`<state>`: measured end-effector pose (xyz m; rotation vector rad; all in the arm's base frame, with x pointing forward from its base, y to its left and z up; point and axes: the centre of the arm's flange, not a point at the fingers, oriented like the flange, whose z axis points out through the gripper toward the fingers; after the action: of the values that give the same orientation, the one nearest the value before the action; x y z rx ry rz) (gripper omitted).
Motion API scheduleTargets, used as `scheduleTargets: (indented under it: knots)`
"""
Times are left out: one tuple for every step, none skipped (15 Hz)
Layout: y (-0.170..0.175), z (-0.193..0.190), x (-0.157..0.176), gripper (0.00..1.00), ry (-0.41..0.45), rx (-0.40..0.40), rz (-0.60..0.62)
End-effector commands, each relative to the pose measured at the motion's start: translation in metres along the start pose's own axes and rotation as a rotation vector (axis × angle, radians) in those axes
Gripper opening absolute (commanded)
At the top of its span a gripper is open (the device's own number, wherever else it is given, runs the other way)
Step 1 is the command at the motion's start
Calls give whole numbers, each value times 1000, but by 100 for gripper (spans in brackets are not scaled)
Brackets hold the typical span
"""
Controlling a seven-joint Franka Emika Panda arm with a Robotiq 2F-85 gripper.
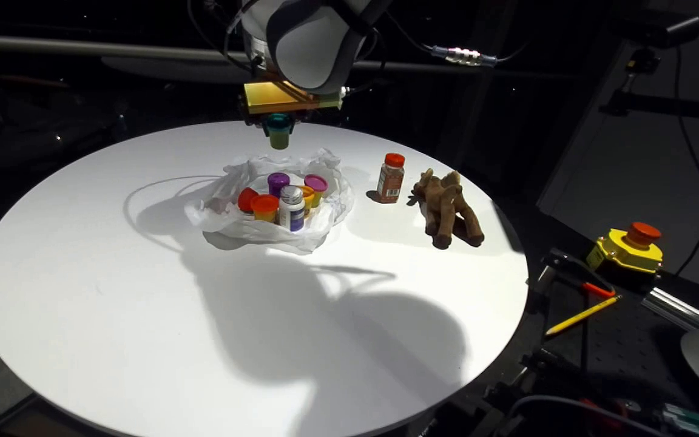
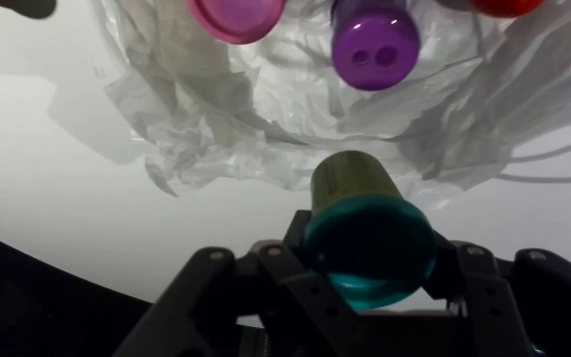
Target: Put the objects on the table into the plastic bag.
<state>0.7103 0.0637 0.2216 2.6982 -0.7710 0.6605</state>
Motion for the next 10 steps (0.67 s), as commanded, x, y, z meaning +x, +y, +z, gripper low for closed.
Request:
scheduleTargets:
  knots:
    - [15, 36, 33, 22, -51, -4, 71]
    - [22, 44, 36, 22, -70, -1, 89]
    - [28, 46, 38, 22, -92, 13, 104]
    - [31, 55, 40, 22, -111, 20, 116]
    - [34, 58, 41, 22, -126, 32, 128]
    - [35, 62, 41, 22, -144, 45, 136]
    - [36, 65, 40, 22, -168, 64, 142]
    - [36, 69, 38, 22, -186, 73, 146]
    - [36, 75, 36, 22, -204, 81, 149]
    - [35, 78, 33, 22, -229, 94, 149]
